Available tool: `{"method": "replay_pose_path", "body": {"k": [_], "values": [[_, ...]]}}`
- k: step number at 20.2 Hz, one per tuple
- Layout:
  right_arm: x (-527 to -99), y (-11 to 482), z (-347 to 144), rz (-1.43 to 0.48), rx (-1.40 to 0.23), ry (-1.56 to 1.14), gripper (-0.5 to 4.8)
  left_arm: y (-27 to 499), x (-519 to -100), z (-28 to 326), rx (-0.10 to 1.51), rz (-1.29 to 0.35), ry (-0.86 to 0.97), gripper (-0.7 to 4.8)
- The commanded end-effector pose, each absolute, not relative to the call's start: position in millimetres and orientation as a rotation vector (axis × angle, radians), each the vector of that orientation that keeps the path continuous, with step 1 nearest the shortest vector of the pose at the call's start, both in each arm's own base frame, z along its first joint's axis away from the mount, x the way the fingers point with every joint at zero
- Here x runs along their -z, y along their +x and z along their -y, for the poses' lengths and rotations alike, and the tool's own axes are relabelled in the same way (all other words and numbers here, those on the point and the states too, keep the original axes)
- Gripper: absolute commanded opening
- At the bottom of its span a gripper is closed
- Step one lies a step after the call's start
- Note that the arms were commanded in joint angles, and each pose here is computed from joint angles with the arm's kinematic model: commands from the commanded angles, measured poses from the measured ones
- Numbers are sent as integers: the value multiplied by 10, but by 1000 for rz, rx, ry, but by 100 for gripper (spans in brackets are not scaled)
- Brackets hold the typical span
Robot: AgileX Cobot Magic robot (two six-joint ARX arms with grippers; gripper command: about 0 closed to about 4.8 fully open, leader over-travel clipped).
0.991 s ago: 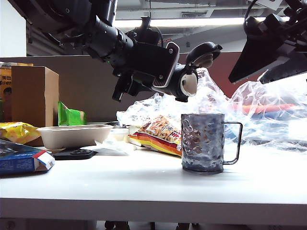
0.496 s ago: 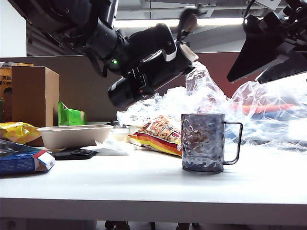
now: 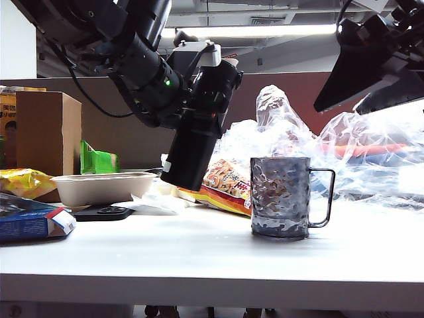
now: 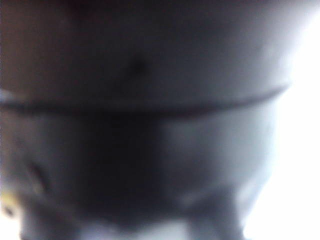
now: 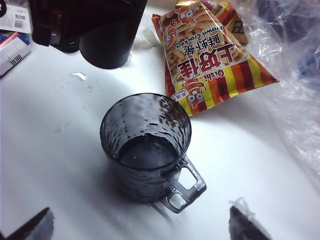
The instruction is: Pick up the black thermos, pour some water into the cup, then place the black thermos back on the table.
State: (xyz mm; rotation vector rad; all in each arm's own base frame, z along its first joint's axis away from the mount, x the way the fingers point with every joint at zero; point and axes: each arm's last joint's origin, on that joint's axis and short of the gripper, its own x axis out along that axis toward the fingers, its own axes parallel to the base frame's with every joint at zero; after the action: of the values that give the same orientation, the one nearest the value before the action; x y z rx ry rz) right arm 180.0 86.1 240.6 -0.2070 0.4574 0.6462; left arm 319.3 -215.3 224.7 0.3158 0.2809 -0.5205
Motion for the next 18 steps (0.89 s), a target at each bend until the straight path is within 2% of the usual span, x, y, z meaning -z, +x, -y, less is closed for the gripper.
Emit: {"method": "replay_pose_path", "body": {"k": [1,4,10,16,17,18], "values": [[-2500,1766,-849,-407,-647,-197,479,3207,-2427,2184,536,-195,152,170],[-2537,1725,-831,-392,-646,-196,479,3198,-2461,2201,605,-177,109,176],[-2547,1676,-809,-405,-646,-195,479,3067,-2818,1998,583,-156,57,183],[-2549,1675,-811,-402,-654,-193,479,2694,-2542,1708,584,-171,46,187],[-2550,1675,-812,-402,-654,-192,479,2656,-2476,1685,585,-149,40,204],[-2549,1675,-811,-403,-654,-193,479,2605,-2369,1651,580,-106,29,268]]}}
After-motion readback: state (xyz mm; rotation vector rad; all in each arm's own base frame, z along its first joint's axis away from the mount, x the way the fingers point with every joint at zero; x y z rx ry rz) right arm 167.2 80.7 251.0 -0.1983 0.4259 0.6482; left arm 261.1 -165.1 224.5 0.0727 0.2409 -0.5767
